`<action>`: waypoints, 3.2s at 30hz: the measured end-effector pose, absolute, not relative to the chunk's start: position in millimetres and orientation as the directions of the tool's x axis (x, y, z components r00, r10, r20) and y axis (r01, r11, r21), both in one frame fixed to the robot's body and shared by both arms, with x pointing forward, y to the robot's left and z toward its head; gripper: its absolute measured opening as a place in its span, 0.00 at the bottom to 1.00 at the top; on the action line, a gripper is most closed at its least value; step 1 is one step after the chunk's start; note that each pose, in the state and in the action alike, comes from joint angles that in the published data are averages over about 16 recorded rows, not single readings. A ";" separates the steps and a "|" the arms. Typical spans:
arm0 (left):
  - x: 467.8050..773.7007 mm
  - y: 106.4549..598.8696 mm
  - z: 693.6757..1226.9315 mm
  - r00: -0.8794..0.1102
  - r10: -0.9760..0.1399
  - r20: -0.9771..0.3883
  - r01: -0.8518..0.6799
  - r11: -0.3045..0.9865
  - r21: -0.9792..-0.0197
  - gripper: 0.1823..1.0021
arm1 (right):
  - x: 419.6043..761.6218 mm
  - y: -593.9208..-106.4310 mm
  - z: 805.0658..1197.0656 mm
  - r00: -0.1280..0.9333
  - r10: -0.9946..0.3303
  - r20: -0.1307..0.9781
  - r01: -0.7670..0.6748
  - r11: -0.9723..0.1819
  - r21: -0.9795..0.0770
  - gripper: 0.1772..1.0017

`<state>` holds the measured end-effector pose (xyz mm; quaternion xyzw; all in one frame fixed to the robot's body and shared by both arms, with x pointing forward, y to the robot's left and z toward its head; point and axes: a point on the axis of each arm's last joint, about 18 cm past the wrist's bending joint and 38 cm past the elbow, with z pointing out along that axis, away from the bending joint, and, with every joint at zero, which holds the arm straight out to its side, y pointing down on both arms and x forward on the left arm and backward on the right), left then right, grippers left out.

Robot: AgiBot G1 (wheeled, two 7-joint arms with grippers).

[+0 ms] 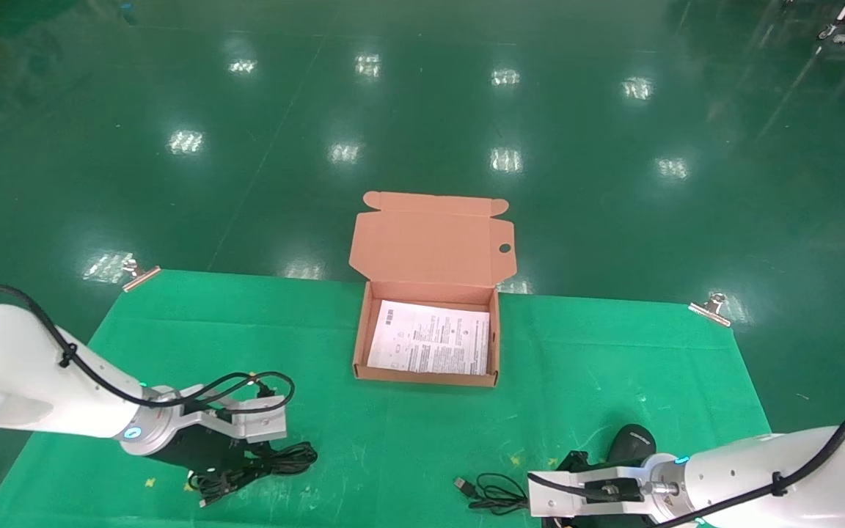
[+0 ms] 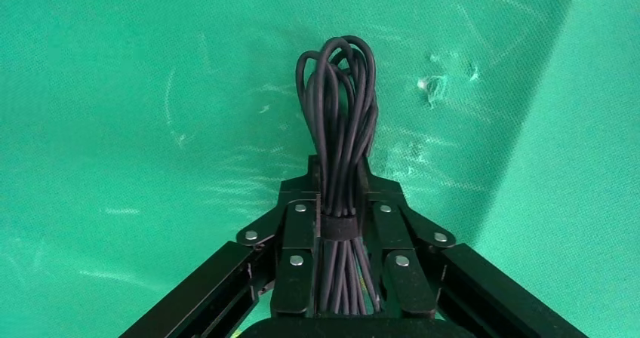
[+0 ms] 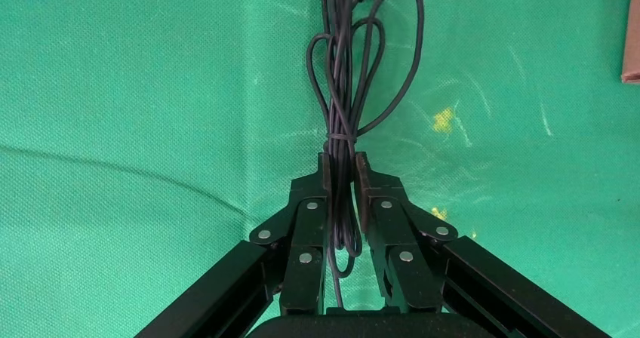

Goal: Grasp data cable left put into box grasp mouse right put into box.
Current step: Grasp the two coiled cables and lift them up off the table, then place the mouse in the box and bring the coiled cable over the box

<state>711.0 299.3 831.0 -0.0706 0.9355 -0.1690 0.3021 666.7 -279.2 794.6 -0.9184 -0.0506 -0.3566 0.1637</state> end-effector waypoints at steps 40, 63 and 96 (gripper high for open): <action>687.1 263.6 1109.9 -0.201 -0.160 -0.966 0.351 0.909 -0.223 0.08 | 641.5 -256.9 1146.7 0.170 -0.259 0.951 0.519 -0.797 -0.310 0.06; 698.4 290.1 1077.9 -0.268 -0.139 -0.953 0.224 0.953 -0.202 0.08 | 691.6 -205.0 1110.5 0.270 -0.219 0.937 0.541 -0.771 -0.336 0.06; 696.3 330.4 1046.9 -0.320 -0.146 -0.936 0.034 0.986 -0.165 0.08 | 760.2 -171.5 985.5 0.469 -0.255 0.846 0.380 -0.806 -0.454 0.05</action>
